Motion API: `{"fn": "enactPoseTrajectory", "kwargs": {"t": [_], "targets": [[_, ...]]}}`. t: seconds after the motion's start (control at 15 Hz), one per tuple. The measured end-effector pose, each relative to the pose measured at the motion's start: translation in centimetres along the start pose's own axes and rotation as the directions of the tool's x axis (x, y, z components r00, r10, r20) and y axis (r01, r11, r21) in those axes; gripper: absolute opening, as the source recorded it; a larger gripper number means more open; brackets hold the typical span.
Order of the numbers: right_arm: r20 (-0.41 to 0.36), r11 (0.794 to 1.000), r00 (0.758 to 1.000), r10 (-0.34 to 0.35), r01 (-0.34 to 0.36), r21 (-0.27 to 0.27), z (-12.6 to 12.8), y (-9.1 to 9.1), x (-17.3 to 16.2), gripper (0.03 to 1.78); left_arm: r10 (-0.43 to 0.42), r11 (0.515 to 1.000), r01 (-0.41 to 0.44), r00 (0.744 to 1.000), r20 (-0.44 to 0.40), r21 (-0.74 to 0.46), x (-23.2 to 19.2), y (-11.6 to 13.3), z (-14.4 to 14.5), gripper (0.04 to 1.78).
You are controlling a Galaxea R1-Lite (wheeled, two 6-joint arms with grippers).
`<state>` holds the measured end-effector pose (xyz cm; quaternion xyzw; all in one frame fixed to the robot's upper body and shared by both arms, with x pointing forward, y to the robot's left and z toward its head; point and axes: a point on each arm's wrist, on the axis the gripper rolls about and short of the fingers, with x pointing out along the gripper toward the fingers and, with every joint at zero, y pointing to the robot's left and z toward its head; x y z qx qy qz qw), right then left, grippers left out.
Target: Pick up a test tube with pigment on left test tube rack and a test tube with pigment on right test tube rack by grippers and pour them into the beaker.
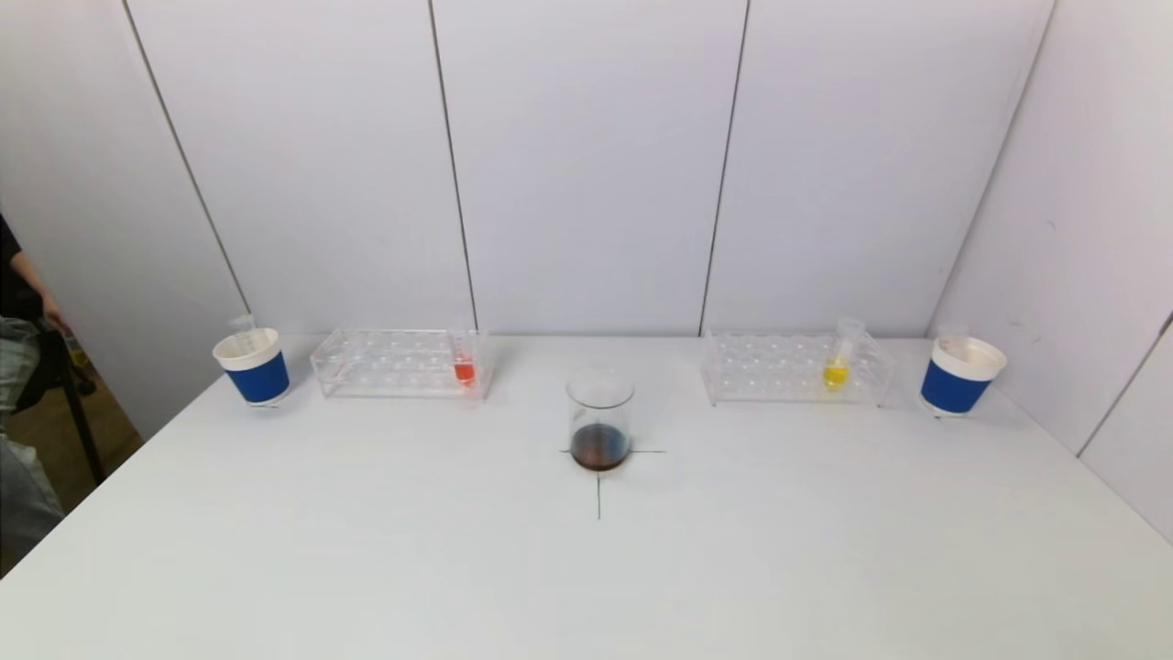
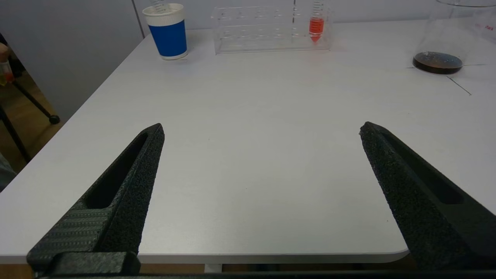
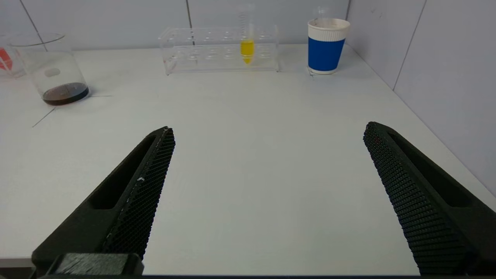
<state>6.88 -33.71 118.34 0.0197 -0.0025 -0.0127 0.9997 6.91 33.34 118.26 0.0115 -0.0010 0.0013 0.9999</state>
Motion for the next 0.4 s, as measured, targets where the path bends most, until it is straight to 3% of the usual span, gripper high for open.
{"fn": "enactPoseTrajectory", "kwargs": {"t": [0.4], "targets": [[0.003,1.000,1.000,0.000,0.000,0.014,0.04,0.00,0.00,1.77,0.000,1.000,0.000,1.000,0.000,0.000,0.00,0.00,0.00,1.76]]}}
